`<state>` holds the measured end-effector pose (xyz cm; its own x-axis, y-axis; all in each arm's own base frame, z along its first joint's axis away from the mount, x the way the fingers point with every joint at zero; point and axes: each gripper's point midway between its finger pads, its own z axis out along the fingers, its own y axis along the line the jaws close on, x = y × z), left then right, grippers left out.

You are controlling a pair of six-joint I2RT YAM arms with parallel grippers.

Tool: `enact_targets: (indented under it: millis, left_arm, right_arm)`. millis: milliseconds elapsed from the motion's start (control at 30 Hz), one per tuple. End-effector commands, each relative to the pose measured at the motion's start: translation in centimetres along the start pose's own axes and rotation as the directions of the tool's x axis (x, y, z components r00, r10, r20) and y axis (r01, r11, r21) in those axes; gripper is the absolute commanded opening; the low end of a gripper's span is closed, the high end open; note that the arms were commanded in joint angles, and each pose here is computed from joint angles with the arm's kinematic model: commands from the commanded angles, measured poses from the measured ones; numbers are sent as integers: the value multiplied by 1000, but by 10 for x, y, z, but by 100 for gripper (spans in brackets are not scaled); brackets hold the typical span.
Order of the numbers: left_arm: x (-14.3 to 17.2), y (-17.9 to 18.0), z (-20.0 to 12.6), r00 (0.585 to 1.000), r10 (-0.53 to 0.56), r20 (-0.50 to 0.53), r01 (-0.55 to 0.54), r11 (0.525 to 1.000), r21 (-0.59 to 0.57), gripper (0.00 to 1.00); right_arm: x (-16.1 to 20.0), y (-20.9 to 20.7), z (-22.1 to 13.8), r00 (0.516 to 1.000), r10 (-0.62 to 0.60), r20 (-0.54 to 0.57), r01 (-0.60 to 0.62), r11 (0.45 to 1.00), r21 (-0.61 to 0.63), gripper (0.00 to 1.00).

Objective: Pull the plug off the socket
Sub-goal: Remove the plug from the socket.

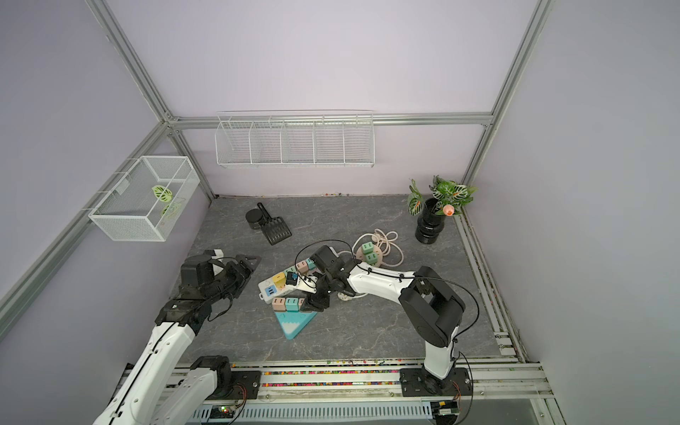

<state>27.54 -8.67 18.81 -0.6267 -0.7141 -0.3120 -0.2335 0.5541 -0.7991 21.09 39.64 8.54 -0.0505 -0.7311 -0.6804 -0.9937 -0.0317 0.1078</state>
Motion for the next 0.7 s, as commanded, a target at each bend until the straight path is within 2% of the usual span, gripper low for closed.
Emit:
enact_targets:
  millis: [0,167,233,400,533,667]
  left_arm:
    - [13,9,-3,999,-19,-42,18,1000,-17,87]
    - [32,16,-2,992,11,-123,-13,1000,-9,84]
    - [38,22,-8,993,10,-118,-11,1000,-8,82]
    - [57,28,-19,988,-6,-152,10,1000,26,80]
    - [79,36,-12,971,-11,-239,18,999,28,77]
    - [98,41,1,948,-23,-317,43,997,58,72]
  right_arm:
    - [-2,6,2,998,53,-25,-53,998,-16,54]
    - [3,14,8,994,43,-97,-40,999,28,46]
    - [8,11,6,988,90,-123,-82,995,64,41]
    - [13,1,-10,984,164,-73,-146,969,199,34]
    - [25,-19,-31,966,260,9,-243,888,390,29]
    - [34,-22,-54,938,314,144,-344,804,486,23]
